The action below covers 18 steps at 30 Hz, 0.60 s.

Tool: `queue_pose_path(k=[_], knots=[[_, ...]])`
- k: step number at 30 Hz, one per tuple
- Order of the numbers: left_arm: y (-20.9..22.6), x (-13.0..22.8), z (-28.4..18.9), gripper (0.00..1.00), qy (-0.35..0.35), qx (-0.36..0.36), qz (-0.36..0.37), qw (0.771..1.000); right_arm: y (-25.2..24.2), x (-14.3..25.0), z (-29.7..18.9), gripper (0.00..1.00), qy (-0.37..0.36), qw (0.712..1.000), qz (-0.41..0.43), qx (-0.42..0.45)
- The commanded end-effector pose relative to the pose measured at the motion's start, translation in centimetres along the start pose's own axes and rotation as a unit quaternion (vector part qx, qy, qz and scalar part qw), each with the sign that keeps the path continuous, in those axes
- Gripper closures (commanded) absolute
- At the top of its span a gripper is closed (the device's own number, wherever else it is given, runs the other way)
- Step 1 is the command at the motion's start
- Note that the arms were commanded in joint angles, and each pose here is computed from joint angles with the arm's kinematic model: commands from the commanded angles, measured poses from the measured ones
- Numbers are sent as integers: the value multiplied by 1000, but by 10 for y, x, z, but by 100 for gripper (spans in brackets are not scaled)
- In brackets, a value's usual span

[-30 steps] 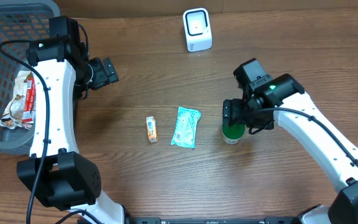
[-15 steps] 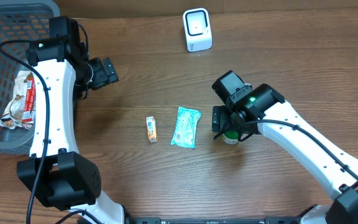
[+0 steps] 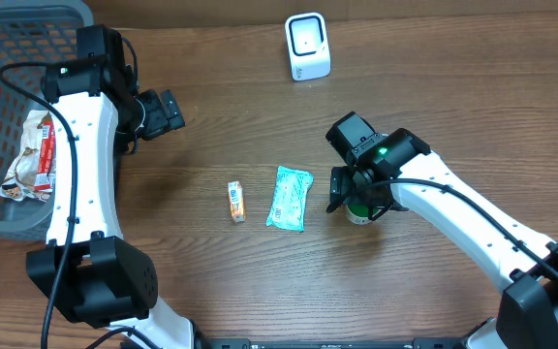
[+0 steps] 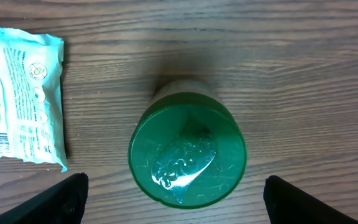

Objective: Scan the item barcode

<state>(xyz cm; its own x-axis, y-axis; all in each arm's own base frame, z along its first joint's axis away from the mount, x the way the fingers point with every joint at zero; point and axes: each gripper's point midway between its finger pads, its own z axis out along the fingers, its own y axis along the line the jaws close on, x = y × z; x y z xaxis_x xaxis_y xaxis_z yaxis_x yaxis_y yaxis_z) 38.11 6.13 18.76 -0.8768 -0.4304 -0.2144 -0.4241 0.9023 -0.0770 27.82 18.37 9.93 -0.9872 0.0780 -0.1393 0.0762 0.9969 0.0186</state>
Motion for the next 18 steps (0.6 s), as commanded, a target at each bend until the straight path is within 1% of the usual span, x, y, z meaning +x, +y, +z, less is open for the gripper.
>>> queue_pose_path(k=[1, 4, 14, 18], knots=[[0, -5, -17, 0, -26, 6, 8, 1000, -4, 4, 7, 8, 7, 1000, 3, 11], [0, -5, -17, 0, -26, 6, 8, 1000, -9, 1, 8, 7, 0, 1000, 3, 24], [0, -5, -17, 0, -26, 6, 8, 1000, -8, -2, 8, 7, -6, 1000, 5, 20], [0, -5, -17, 0, -26, 6, 8, 1000, 7, -22, -9, 8, -39, 999, 7, -7]])
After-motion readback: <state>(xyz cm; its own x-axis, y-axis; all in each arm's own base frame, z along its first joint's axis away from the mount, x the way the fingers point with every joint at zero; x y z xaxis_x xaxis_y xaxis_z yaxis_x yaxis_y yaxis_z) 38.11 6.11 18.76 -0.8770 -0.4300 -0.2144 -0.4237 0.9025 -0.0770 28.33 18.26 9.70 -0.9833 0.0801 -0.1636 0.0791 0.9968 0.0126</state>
